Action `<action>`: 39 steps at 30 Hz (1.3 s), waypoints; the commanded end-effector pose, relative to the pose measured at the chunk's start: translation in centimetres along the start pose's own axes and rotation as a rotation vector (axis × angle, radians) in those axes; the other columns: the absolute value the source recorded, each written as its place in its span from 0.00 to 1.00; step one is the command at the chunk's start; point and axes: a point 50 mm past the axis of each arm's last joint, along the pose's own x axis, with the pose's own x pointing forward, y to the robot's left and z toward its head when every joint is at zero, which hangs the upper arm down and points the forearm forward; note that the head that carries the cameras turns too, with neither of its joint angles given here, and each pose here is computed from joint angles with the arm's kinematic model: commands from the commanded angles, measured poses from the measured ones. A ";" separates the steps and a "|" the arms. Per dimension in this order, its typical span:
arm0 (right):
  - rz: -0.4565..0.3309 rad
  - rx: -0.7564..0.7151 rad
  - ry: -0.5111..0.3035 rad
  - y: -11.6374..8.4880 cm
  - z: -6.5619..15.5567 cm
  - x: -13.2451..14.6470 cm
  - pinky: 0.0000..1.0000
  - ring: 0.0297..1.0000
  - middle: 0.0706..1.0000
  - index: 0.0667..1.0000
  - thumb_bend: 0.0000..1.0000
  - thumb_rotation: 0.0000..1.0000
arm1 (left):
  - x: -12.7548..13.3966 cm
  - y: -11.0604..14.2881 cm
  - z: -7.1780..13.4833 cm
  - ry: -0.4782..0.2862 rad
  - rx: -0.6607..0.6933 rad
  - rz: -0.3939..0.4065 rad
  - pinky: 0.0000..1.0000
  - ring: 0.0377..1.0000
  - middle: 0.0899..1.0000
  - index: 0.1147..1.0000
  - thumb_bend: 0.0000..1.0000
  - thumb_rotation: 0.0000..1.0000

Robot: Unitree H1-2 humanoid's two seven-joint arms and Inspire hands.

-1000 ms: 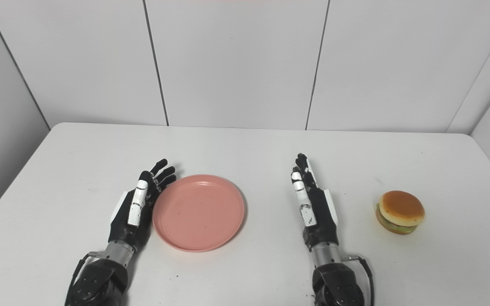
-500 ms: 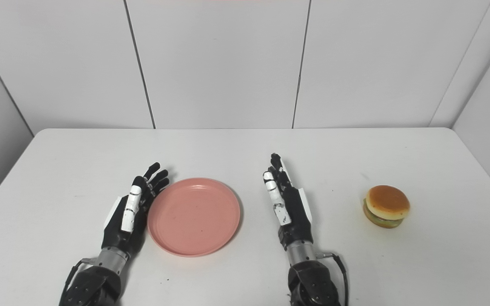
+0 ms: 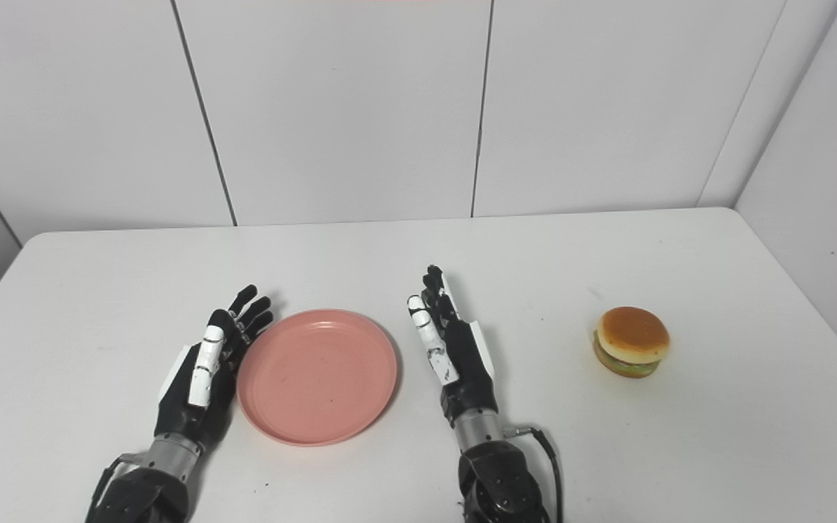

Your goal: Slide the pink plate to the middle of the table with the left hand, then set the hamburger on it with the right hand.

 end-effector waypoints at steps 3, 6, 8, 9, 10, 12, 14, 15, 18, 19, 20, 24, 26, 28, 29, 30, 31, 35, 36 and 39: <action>0.001 -0.020 0.050 1.3 -1.3 -0.4 1.00 1.00 1.00 0.99 0.62 0.89 | -1.8 0.5 -2.4 0.073 -0.022 -0.005 0.97 0.96 0.95 0.95 0.52 1.00; -0.018 -0.038 0.044 1.3 -1.1 0.1 1.00 1.00 1.00 0.99 0.63 0.89 | -1.7 1.1 -2.5 0.082 -0.021 0.007 0.97 0.96 0.95 0.94 0.49 1.00; -0.029 -0.042 0.039 1.2 -1.0 0.4 1.00 1.00 0.99 0.99 0.64 0.89 | -1.7 1.3 -2.6 0.082 -0.022 0.015 0.97 0.96 0.95 0.94 0.47 1.00; -0.046 -0.043 0.025 0.9 -0.8 0.6 1.00 1.00 0.99 0.99 0.64 0.89 | -1.6 1.5 -2.7 0.083 -0.022 0.024 0.97 0.96 0.94 0.94 0.47 1.00; -0.060 -0.050 0.011 0.7 -0.6 0.8 1.00 1.00 0.98 0.99 0.63 0.89 | -1.6 1.7 -2.7 0.086 -0.024 0.030 0.97 0.96 0.95 0.93 0.46 1.00; -0.080 -0.084 -0.019 0.2 -0.2 1.2 1.00 1.00 0.99 0.98 0.63 0.90 | -1.5 2.0 -2.9 0.087 -0.025 0.036 0.98 0.97 0.95 0.94 0.46 1.00; -0.105 -0.105 -0.042 -0.4 0.3 1.5 1.00 1.00 1.00 0.98 0.63 0.92 | -1.5 2.2 -3.0 0.087 -0.026 0.032 0.98 0.97 0.96 0.94 0.47 1.00; -0.117 -0.114 -0.054 -0.8 0.6 1.7 1.00 1.00 0.99 0.98 0.63 0.92 | -1.4 2.2 -3.0 0.088 -0.027 0.032 0.99 0.98 0.97 0.95 0.47 1.00; -0.156 -0.163 -0.099 -2.0 1.5 2.1 1.00 0.99 0.98 0.99 0.63 0.93 | -1.4 2.3 -3.1 0.082 -0.031 0.039 1.00 0.98 0.97 0.96 0.48 1.00; -0.168 -0.197 -0.121 -2.5 1.9 2.2 1.00 0.99 0.98 0.99 0.65 0.94 | -1.4 2.4 -3.2 0.078 -0.031 0.045 1.00 0.98 0.97 0.96 0.48 1.00; -0.183 -0.227 -0.146 -3.0 2.3 2.3 0.97 0.98 0.98 1.00 0.65 0.91 | -1.4 2.4 -3.2 0.076 -0.029 0.051 1.00 0.98 0.97 0.96 0.48 1.00; -0.258 -0.312 -0.218 -4.4 4.3 2.4 0.93 0.96 0.97 0.99 0.64 0.79 | -1.3 2.6 -3.3 0.069 -0.032 0.061 1.00 0.99 0.98 0.97 0.49 1.00; -0.295 -0.359 -0.244 -5.0 5.1 2.5 0.91 0.95 0.96 0.99 0.64 0.79 | -1.3 2.7 -3.2 0.065 -0.032 0.067 1.00 1.00 0.99 0.97 0.49 1.00; -0.321 -0.392 -0.267 -5.7 5.9 2.5 0.87 0.94 0.95 0.97 0.64 0.66 | -1.3 2.7 -3.2 0.063 -0.033 0.072 1.00 1.00 0.99 0.98 0.48 1.00; -0.328 -0.409 -0.274 -5.9 6.2 2.4 0.88 0.94 0.95 0.96 0.65 0.62 | -1.3 2.8 -3.2 0.062 -0.034 0.073 1.00 1.00 0.99 0.98 0.47 1.00; -0.334 -0.444 -0.277 -6.2 6.5 2.4 0.88 0.94 0.95 0.96 0.65 0.61 | -1.3 2.8 -3.2 0.062 -0.035 0.074 1.00 1.00 1.00 0.98 0.47 1.00; -0.339 -0.469 -0.278 -6.3 6.7 2.4 0.90 0.95 0.95 0.96 0.65 0.59 | -1.3 2.8 -3.3 0.062 -0.036 0.075 1.00 1.00 0.99 0.98 0.47 1.00; -0.394 -0.671 -0.243 -6.8 8.2 2.1 0.89 0.92 0.93 0.96 0.72 0.62 | -1.3 2.8 -3.2 0.078 -0.044 0.075 1.00 1.00 0.99 0.98 0.46 1.00; -0.386 -0.680 -0.251 -7.1 8.8 2.1 0.89 0.92 0.93 0.95 0.73 0.62 | -1.4 2.8 -3.1 0.083 -0.039 0.073 1.00 1.00 0.99 0.98 0.46 1.00; -0.365 -0.705 -0.259 -7.8 9.8 2.1 0.83 0.91 0.93 0.96 0.74 0.54 | -1.4 2.8 -3.1 0.089 -0.037 0.072 1.00 1.00 0.99 0.98 0.45 1.00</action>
